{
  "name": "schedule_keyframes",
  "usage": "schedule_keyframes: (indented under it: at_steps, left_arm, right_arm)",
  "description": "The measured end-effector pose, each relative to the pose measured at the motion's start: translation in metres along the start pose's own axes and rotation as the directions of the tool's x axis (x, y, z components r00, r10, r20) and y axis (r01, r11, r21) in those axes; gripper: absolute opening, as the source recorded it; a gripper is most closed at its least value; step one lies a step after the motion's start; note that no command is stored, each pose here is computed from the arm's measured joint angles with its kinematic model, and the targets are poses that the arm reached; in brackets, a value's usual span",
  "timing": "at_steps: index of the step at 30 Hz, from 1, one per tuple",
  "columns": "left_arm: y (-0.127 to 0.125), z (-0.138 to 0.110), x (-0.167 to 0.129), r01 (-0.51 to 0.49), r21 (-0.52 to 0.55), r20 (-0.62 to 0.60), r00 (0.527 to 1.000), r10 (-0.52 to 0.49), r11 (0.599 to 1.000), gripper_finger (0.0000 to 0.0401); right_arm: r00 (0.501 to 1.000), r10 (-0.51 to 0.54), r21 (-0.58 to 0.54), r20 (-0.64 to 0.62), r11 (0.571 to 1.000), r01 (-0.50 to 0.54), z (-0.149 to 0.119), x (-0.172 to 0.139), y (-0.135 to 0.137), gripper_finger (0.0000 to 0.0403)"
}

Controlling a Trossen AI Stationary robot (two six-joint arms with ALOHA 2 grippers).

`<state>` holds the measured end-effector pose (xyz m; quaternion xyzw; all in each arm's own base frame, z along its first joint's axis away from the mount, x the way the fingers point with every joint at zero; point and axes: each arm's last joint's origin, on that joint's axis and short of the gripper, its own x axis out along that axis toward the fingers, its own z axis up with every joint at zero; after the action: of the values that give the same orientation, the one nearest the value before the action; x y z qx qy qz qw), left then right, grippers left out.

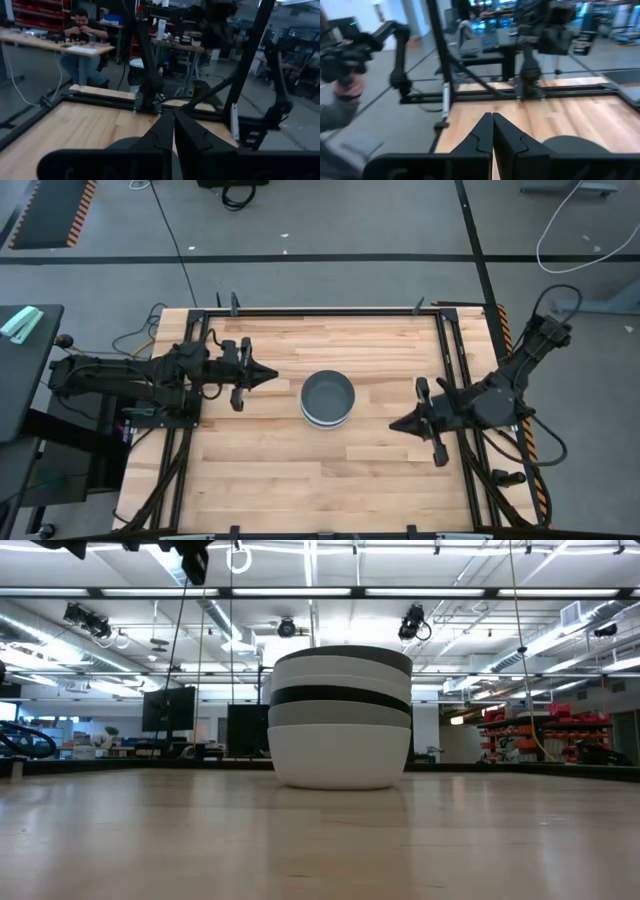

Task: Nest bowls inside each other
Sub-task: Return to Home Position

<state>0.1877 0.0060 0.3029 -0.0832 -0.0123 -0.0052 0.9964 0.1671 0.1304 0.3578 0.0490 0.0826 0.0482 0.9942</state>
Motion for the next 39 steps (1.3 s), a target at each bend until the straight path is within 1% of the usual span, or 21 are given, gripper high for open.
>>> schedule_keyframes:
  at_steps: [3,4,7,8,11,13,17,20,22,25,28,31,33,37,39]
  left_arm:
    - [-0.001,0.000,0.000,0.004,-0.029,0.000,1.000,-0.004,1.000,0.0018]
    - [-0.001,0.000,0.000,0.004,-0.026,0.000,1.000,-0.004,1.000,0.0019]
    - [-0.001,-0.001,0.000,0.002,-0.001,-0.010,1.000,-0.002,1.000,0.0024]
    - [-0.001,-0.002,0.000,0.001,0.003,-0.017,1.000,-0.001,1.000,0.0026]
    - [-0.001,-0.003,0.000,0.011,-0.003,-0.030,0.999,-0.011,1.000,0.0031]
    - [-0.001,-0.005,0.000,0.042,-0.008,-0.059,0.997,-0.043,0.999,0.0034]
    - [-0.006,-0.011,-0.001,0.130,-0.023,-0.121,0.984,-0.132,0.991,0.0036]
    - [-0.012,-0.015,-0.001,0.163,-0.030,-0.161,0.973,-0.166,0.986,0.0033]
    - [-0.018,-0.016,-0.001,0.193,-0.028,-0.161,0.968,-0.195,0.981,0.0030]
    - [-0.025,-0.015,-0.001,0.222,-0.019,-0.145,0.964,-0.222,0.975,0.0025]
    - [-0.032,-0.014,-0.002,0.226,0.006,-0.128,0.966,-0.224,0.974,0.0023]
    - [-0.037,-0.018,-0.002,0.206,0.030,-0.114,0.973,-0.201,0.978,0.0027]
    - [-0.038,-0.026,-0.003,0.205,0.036,-0.087,0.976,-0.202,0.978,0.0031]
    - [-0.036,-0.049,-0.007,0.221,0.013,-0.014,0.975,-0.221,0.975,0.0036]
    - [-0.032,-0.059,-0.010,0.212,0.009,-0.012,0.977,-0.212,0.977,0.0035]
  right_arm:
    - [0.999,0.037,-0.016,-0.028,0.999,-0.037,-0.003,-0.002,0.003,0.0011]
    - [0.999,0.042,-0.003,-0.031,0.999,-0.042,-0.003,-0.002,0.004,0.0011]
    - [0.997,0.064,0.084,-0.037,0.995,-0.060,-0.004,-0.004,0.006,0.0011]
    - [0.996,0.072,0.090,-0.045,0.994,-0.068,-0.005,-0.004,0.007,0.0011]
    - [0.988,0.115,0.067,-0.099,0.992,-0.109,-0.011,-0.006,0.011,0.0011]
    - [0.981,0.148,0.076,-0.122,0.987,-0.139,-0.015,-0.006,0.014,0.0011]
    - [0.973,0.206,0.123,-0.101,0.973,-0.193,-0.025,-0.008,0.024,0.0011]
    - [0.958,0.285,0.140,-0.026,0.950,-0.278,-0.039,-0.011,0.035,0.0011]
    - [0.932,0.359,0.130,0.047,0.923,-0.362,-0.050,-0.018,0.041,0.0011]
    - [0.867,0.475,0.104,0.153,0.865,-0.492,-0.064,-0.031,0.047,0.0011]
    - [0.802,0.546,0.074,0.244,0.813,-0.577,-0.069,-0.047,0.048,0.0011]
    - [0.759,0.585,0.040,0.285,0.784,-0.619,-0.069,-0.061,0.046,0.0011]
    - [0.741,0.597,0.025,0.307,0.773,-0.634,-0.066,-0.067,0.044,0.0011]
    - [0.717,0.601,0.015,0.352,0.763,-0.647,-0.057,-0.076,0.036,0.0012]
    - [0.710,0.600,0.010,0.369,0.761,-0.648,-0.053,-0.081,0.031,0.0012]
